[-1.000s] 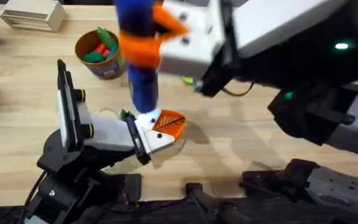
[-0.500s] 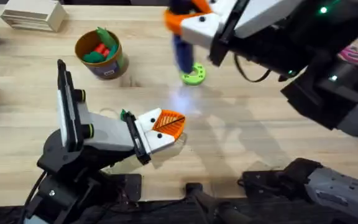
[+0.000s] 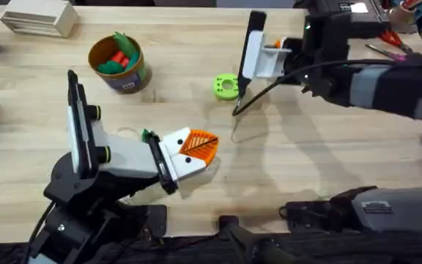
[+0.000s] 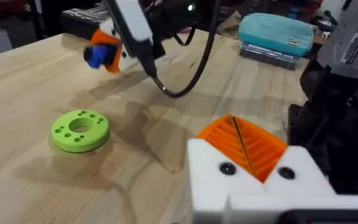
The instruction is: Pick up the gripper from the table and insert it into the empty holder that is missing its gripper. Then pick up a screw, insert it into the mounting hole, and use the screwdriver to tighten it. Finally, clean up the table by picking up the vegetable and placing it into the bucket.
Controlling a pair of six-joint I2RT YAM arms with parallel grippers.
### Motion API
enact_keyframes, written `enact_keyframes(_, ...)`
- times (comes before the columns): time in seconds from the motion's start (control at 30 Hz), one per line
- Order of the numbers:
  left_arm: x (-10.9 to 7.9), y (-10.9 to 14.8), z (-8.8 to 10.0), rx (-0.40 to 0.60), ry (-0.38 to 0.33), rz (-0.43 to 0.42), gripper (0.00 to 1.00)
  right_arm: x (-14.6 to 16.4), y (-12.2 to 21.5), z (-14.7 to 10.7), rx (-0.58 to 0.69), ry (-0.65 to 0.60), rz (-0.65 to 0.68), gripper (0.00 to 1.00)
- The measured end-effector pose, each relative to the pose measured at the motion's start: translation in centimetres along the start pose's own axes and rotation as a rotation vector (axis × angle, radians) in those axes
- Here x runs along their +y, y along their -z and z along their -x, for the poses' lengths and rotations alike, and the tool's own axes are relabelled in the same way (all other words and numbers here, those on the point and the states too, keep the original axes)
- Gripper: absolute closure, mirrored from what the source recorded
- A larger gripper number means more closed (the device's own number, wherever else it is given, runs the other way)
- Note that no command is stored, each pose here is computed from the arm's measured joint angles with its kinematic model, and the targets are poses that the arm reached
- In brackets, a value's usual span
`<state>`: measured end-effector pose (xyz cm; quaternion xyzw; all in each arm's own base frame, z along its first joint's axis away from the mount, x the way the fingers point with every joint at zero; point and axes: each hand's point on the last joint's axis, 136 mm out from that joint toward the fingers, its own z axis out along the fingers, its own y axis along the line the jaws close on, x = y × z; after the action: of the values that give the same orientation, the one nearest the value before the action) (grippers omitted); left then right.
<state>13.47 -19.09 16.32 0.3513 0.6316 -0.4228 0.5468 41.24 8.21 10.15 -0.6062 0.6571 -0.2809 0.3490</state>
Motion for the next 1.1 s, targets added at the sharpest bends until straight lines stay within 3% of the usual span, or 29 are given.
enact_keyframes(0.07, 0.0, 0.0, 0.0, 0.000, 0.000, 0.000, 0.991, 2.2, -0.9, -0.8, 0.026, 0.018, 0.076, 0.973)
enact_keyframes(0.1, 0.0, 0.0, 0.0, 0.000, 0.000, 0.000, 0.990, 5.9, -1.7, -1.5, 0.046, 0.054, 0.205, 0.973)
enact_keyframes(0.17, 0.0, 0.0, 0.0, 0.000, 0.000, 0.000, 0.991, 5.9, -1.7, -1.3, 0.044, 0.063, 0.215, 0.968)
enact_keyframes(0.2, 0.0, 0.0, 0.0, 0.000, 0.000, 0.000, 0.991, 5.5, -1.7, -1.2, 0.042, 0.058, 0.211, 0.639)
enact_keyframes(0.27, 0.0, 0.0, 0.0, 0.000, 0.000, 0.000, 0.991, 4.8, -1.7, -1.1, 0.041, 0.048, 0.191, 0.335)
enact_keyframes(0.3, 0.0, 0.0, 0.0, 0.000, 0.000, 0.000, 0.991, 3.6, -1.7, -1.0, 0.051, -0.006, 0.157, 0.029)
enact_keyframes(0.4, 0.0, 0.0, 0.0, 0.000, 0.000, 0.000, 0.991, 4.0, -0.6, 1.1, 0.049, -0.258, 0.162, 0.015)
enact_keyframes(0.63, 0.0, 0.0, 0.0, 0.000, 0.000, 0.000, 0.972, -0.1, 3.0, 3.9, -0.045, -0.547, 0.050, 0.015)
enact_keyframes(0.67, 0.0, 0.0, 0.0, 0.000, -0.004, 0.000, 0.880, -0.7, 3.5, 4.1, -0.059, -0.581, 0.036, 0.016)
enact_keyframes(0.83, 0.0, 0.0, 0.0, 0.000, -0.002, 0.000, 0.097, -3.1, 6.2, 5.4, -0.139, -0.772, -0.019, 0.014)
enact_keyframes(0.9, 0.0, 0.0, 0.0, 0.000, 0.000, 0.000, 0.020, -3.9, 7.3, 5.9, -0.171, -0.861, -0.030, 0.015)
enact_keyframes(0.97, 0.0, 0.0, 0.0, 0.000, 0.000, 0.000, 0.014, -4.5, 8.2, 6.4, -0.205, -0.959, -0.036, 0.014)
enact_keyframes(1.0, 0.2, 0.0, 0.1, -0.003, -0.005, 0.013, 0.015, -4.8, 9.1, 7.0, -0.236, -1.071, -0.027, 0.012)
enact_keyframes(1.1, 0.6, 0.0, 0.8, -0.031, -0.025, 0.040, 0.015, -4.3, 9.2, 7.5, -0.236, -1.129, 0.000, 0.012)
